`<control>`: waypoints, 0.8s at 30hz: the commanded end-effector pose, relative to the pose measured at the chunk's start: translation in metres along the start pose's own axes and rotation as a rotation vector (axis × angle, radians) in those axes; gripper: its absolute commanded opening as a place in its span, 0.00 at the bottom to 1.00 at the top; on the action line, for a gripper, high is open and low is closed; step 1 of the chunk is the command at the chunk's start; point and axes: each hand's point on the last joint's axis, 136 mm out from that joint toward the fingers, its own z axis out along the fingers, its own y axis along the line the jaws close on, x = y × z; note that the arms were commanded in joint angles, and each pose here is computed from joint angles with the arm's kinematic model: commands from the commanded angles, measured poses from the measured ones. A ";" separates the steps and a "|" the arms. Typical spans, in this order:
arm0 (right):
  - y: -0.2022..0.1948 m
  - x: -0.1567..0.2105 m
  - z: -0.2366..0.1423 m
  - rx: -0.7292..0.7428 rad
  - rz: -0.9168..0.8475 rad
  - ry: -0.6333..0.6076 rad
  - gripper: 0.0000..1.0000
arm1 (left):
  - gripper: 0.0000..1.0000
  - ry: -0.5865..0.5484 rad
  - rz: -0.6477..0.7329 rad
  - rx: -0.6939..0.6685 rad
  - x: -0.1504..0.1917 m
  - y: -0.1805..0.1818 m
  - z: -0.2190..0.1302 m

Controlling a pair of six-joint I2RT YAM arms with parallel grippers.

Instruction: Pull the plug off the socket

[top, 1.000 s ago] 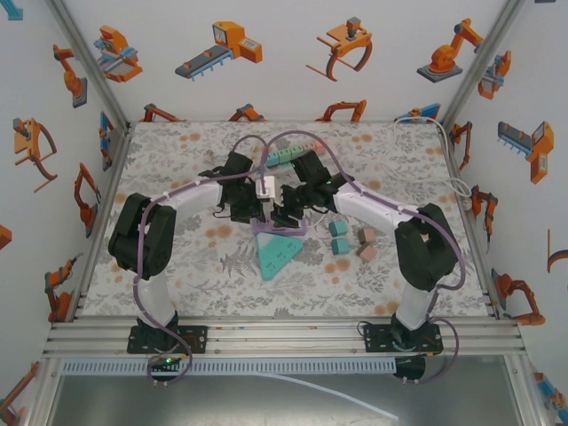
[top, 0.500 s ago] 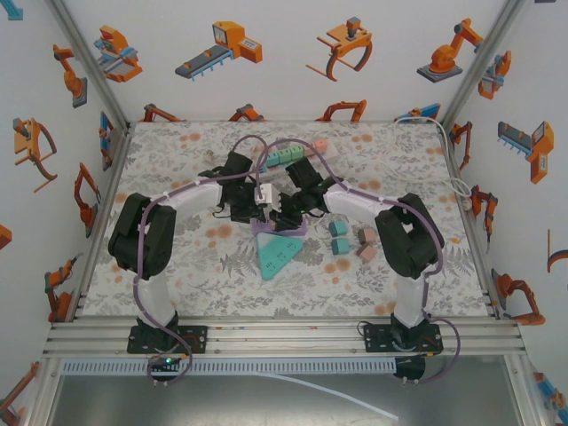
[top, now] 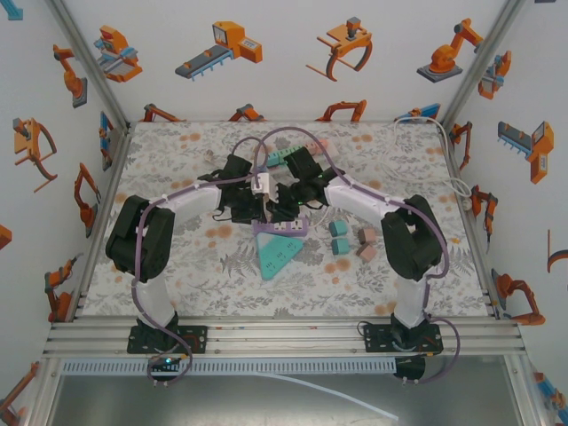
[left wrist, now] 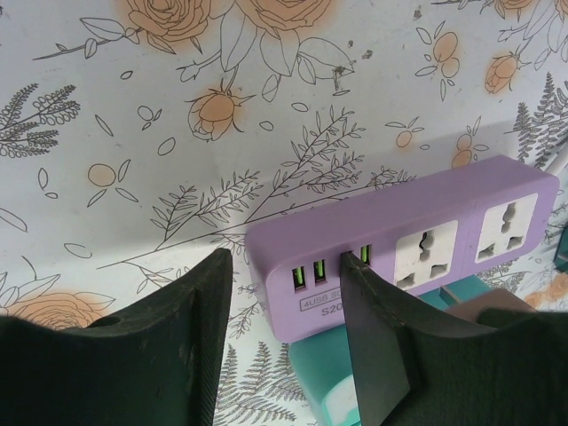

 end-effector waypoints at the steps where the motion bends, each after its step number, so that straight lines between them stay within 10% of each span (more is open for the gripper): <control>1: 0.004 -0.024 -0.012 0.001 -0.052 -0.055 0.00 | 0.49 0.294 0.079 -0.426 0.096 0.105 0.029; 8: 0.003 -0.043 -0.034 0.080 0.036 -0.115 0.00 | 0.52 0.255 0.051 -0.339 0.083 0.086 0.023; 24: 0.023 0.003 -0.166 0.588 1.019 -0.377 0.00 | 0.62 -0.013 0.032 -0.025 -0.004 0.011 -0.039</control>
